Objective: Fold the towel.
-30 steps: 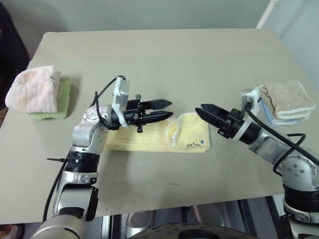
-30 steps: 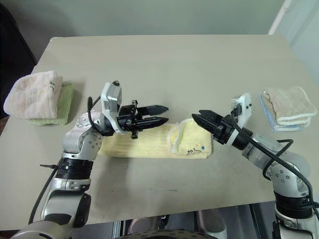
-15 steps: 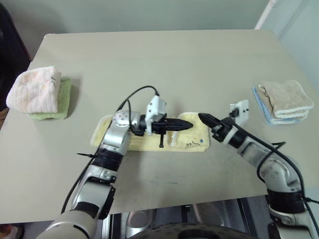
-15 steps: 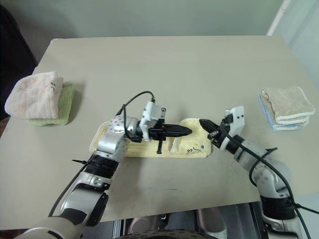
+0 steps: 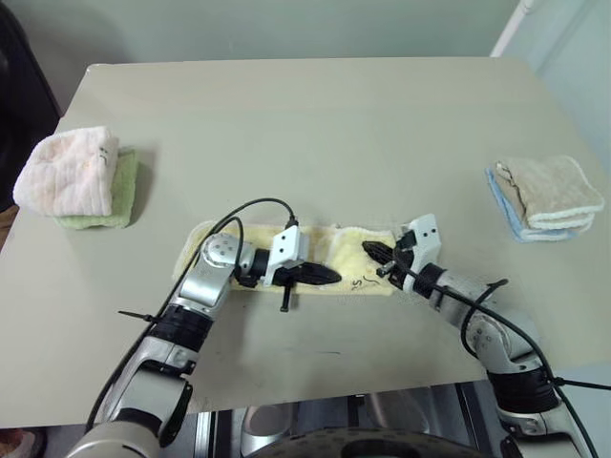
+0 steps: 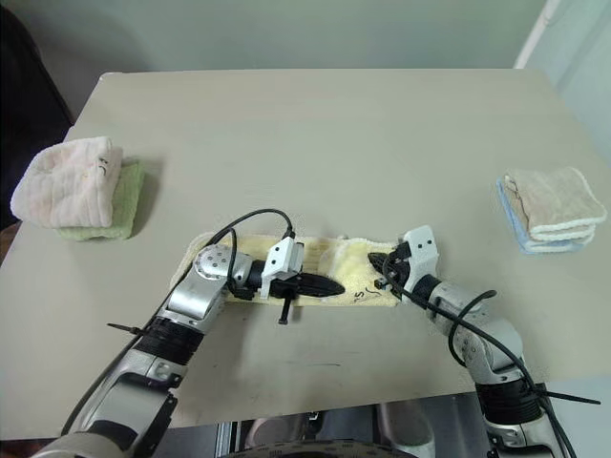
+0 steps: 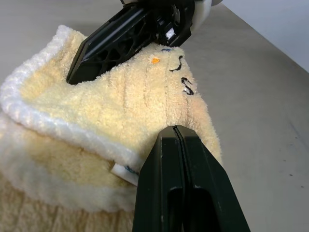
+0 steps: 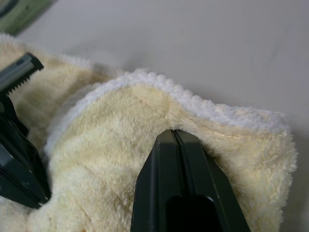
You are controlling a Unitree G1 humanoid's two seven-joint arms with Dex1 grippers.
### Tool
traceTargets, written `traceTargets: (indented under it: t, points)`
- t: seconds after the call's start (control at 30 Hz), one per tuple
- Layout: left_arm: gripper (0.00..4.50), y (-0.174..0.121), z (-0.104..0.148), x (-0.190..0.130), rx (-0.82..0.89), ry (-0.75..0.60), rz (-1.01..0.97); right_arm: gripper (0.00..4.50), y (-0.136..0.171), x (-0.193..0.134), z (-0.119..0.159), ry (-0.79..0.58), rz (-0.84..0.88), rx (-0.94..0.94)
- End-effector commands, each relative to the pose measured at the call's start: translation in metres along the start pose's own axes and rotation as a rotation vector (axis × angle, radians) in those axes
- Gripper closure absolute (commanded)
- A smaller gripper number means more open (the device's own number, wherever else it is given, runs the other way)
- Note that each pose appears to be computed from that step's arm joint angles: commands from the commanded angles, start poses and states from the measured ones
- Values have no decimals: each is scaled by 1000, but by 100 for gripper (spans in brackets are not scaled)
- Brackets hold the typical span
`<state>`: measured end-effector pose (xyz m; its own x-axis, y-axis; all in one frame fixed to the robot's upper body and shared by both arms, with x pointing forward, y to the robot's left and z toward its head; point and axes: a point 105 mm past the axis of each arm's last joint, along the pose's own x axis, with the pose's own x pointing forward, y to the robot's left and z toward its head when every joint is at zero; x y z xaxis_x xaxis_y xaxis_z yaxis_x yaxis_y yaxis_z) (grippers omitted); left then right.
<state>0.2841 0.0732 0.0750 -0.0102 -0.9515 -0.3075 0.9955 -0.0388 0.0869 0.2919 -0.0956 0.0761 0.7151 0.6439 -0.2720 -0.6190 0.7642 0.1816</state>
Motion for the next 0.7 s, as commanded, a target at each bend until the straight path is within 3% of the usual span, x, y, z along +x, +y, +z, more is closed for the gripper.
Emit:
traceTargets:
  t: [0.03,0.37,0.43,0.53,0.63,0.7]
  points:
    - [448,-6,0,5,-18,-7,-20,446,8,0,-17,67,46,-30]
    - [448,-12,-12,1,-51,17,-29,446,16,1,-11,52,102,-123]
    - [448,8,-1,-7,-44,-52,83,446,18,-5,5,-7,128,-104]
    - [448,30,37,-33,-102,-222,167,446,36,-24,37,-104,272,-77]
    - [387,32,62,-56,-157,-321,139,450,46,-35,53,-140,349,-76]
    - [323,35,76,-69,-198,-385,138,450,45,-36,56,-137,351,-83]
